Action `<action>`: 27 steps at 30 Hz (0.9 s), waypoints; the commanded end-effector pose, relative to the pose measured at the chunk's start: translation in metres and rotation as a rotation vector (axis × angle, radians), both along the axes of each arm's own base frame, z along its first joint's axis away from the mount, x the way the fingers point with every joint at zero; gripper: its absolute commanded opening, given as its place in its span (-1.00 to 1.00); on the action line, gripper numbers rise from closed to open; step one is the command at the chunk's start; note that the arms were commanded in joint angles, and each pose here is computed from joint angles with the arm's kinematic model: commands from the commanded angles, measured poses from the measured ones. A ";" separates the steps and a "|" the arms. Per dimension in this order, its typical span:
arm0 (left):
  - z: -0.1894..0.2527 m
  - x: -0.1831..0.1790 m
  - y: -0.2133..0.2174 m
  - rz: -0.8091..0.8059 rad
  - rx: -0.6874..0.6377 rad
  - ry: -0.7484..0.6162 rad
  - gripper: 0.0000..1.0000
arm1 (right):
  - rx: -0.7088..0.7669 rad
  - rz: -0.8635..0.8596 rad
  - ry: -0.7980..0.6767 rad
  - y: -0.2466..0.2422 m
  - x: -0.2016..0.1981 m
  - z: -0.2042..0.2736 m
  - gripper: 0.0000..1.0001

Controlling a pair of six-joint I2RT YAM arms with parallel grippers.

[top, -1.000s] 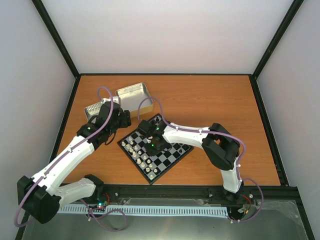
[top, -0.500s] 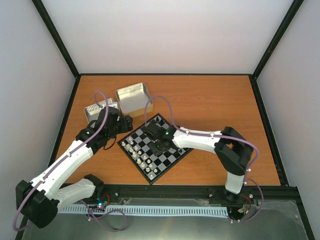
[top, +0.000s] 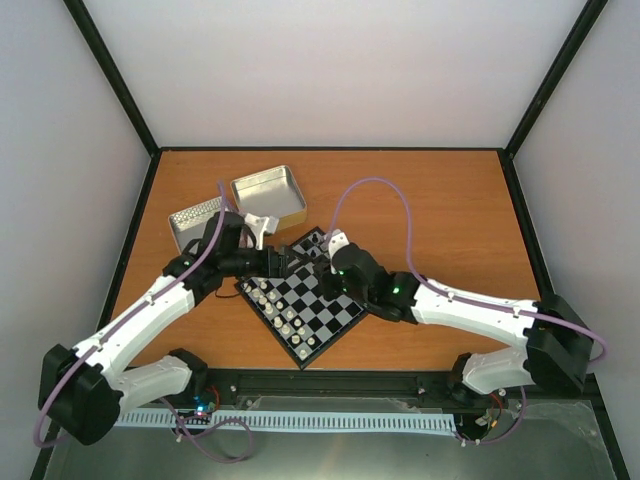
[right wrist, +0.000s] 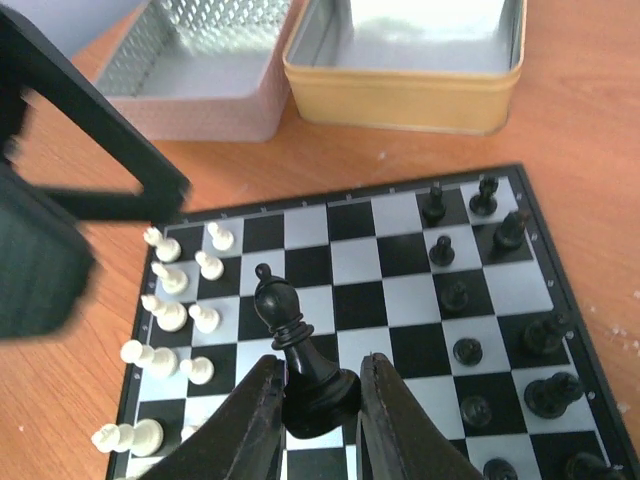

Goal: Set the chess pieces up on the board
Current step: Place the chess piece on the chessboard.

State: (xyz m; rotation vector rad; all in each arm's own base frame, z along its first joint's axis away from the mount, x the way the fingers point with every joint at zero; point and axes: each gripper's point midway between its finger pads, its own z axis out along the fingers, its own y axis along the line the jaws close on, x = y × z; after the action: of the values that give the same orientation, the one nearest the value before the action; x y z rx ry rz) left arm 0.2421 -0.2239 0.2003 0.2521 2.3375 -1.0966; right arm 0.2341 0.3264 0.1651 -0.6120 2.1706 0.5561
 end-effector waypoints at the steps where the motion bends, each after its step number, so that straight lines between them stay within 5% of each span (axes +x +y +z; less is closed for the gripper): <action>1: 0.030 -0.010 -0.026 -0.144 -0.160 0.013 0.43 | 0.131 0.014 -0.152 0.004 0.004 0.043 -0.63; 8: 0.044 -0.008 -0.037 -0.157 -0.279 0.032 0.11 | 0.153 0.028 -0.172 0.002 0.001 0.052 -0.63; 27: 0.030 0.005 -0.043 -0.113 -0.318 0.104 -0.58 | 0.155 0.052 -0.149 0.006 -0.003 0.047 -0.63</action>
State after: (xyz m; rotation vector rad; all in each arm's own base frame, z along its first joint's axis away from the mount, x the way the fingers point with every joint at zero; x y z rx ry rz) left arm 0.2429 -0.2642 0.2223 0.2061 2.2552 -1.5214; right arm 0.2325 0.3290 0.2064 -0.6109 1.9832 0.6594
